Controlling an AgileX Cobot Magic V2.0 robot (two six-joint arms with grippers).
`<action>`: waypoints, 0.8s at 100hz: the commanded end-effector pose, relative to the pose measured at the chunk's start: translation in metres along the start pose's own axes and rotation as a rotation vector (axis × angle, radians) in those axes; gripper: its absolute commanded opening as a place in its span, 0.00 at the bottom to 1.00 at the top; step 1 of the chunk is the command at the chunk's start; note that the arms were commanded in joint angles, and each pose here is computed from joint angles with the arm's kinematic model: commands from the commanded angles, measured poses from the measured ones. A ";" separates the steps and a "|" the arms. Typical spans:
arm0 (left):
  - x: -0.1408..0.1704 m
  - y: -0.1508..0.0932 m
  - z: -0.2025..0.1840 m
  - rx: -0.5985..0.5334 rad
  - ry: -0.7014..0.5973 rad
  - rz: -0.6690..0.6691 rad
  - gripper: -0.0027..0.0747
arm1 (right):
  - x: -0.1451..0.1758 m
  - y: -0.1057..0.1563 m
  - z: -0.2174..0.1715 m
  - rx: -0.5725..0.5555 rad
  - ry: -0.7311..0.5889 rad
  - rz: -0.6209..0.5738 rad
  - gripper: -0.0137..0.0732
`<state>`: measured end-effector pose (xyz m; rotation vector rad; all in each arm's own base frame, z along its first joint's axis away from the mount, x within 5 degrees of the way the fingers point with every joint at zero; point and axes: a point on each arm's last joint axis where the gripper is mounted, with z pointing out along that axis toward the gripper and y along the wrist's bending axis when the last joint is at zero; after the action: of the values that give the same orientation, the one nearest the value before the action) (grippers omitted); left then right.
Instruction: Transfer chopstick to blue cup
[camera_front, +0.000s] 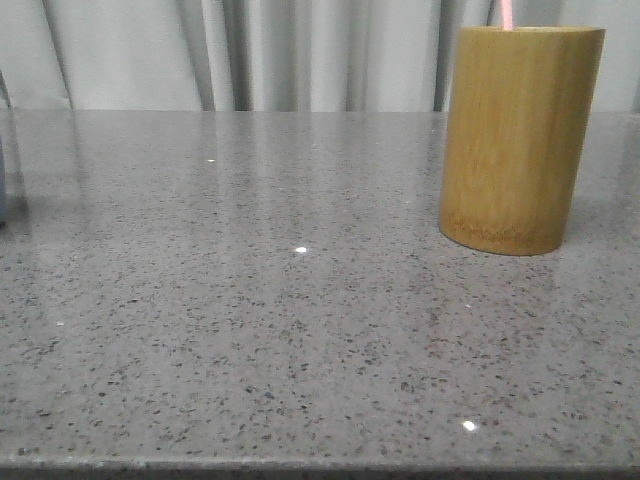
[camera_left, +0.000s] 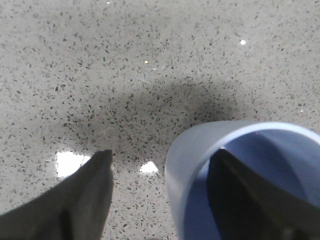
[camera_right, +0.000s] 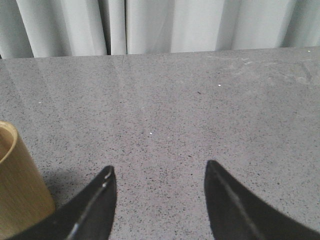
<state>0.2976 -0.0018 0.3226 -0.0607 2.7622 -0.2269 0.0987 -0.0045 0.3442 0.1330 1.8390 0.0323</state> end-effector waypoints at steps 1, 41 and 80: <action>-0.005 -0.005 -0.018 0.021 -0.083 0.003 0.42 | -0.017 0.002 -0.003 -0.010 -0.106 -0.006 0.63; -0.007 -0.018 -0.024 0.090 -0.090 0.013 0.01 | -0.017 0.002 -0.003 -0.010 -0.105 -0.006 0.63; -0.019 -0.111 -0.035 0.223 -0.120 0.250 0.01 | -0.017 0.002 -0.003 -0.010 -0.104 -0.006 0.63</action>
<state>0.3056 -0.0846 0.3587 0.2752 2.6592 -0.3807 0.0987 -0.0045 0.3442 0.1330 1.8390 0.0323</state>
